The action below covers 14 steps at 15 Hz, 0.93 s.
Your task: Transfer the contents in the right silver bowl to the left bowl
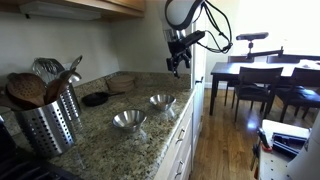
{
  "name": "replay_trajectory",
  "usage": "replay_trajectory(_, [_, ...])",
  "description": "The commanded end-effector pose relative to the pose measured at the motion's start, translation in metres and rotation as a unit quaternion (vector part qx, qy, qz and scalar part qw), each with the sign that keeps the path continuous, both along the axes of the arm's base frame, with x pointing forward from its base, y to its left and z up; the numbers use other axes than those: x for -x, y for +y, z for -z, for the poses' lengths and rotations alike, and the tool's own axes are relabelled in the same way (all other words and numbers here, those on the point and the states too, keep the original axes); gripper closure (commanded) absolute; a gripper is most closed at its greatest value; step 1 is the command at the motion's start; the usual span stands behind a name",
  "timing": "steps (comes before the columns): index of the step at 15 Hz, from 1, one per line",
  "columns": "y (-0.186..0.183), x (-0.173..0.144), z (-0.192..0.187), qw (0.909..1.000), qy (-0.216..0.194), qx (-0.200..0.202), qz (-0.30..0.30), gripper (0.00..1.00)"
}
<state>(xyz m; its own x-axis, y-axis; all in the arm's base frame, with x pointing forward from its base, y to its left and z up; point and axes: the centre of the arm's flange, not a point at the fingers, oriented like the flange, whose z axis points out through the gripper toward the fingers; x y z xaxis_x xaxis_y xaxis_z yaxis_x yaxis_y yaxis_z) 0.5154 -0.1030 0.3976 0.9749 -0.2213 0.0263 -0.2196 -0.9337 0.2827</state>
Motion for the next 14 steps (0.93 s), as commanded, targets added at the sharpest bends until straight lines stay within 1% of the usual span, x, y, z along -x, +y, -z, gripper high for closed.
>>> replay_trajectory(1, [-0.013, -0.003, 0.001, 0.9994, -0.003, -0.026, -0.023, 0.00])
replay_trajectory(4, [-0.012, -0.001, 0.000, 0.9981, 0.002, -0.042, -0.044, 0.00])
replay_trajectory(8, [-0.006, -0.005, 0.006, 0.9938, 0.004, -0.080, -0.077, 0.00])
replay_trajectory(11, [-0.005, -0.010, 0.018, 0.9905, 0.014, -0.099, -0.095, 0.00])
replay_trajectory(14, [-0.004, -0.015, 0.033, 0.9879, 0.027, -0.109, -0.107, 0.00])
